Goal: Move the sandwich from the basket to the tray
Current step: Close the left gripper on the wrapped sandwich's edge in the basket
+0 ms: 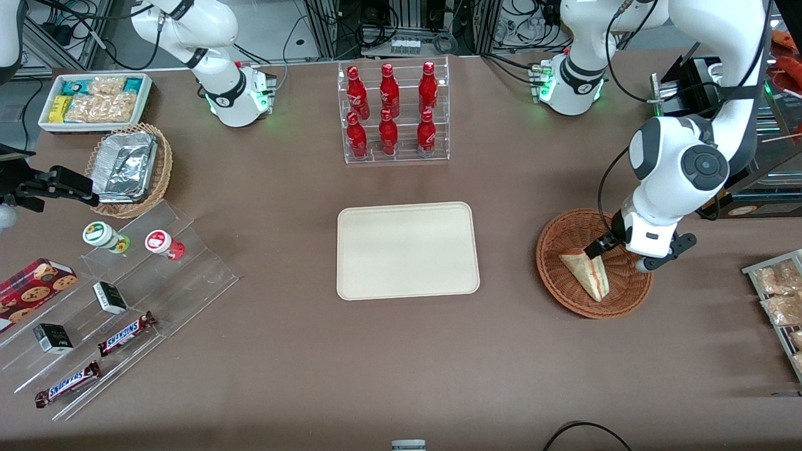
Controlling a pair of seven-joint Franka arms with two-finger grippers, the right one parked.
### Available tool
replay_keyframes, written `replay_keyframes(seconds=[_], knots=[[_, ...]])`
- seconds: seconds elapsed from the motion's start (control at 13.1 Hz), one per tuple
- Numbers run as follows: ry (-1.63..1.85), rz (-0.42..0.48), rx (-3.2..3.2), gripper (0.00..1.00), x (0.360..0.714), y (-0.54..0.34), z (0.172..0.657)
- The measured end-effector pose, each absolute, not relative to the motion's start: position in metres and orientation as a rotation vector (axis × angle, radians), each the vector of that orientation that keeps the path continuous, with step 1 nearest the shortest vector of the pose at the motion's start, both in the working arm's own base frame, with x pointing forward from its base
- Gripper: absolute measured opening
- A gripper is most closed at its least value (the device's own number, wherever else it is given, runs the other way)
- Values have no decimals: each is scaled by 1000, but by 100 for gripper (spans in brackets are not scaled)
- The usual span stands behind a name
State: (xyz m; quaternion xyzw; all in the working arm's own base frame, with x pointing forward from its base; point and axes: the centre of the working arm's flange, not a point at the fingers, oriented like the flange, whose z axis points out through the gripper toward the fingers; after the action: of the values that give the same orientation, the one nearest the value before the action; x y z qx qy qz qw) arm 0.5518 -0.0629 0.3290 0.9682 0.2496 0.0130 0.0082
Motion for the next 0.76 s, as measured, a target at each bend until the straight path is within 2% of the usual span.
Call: replay_keyframes(seconds=[0.53,0.76], knots=[[764,65,3021,100,558,-69,295],[730,46,3039,100,556,-79,281]])
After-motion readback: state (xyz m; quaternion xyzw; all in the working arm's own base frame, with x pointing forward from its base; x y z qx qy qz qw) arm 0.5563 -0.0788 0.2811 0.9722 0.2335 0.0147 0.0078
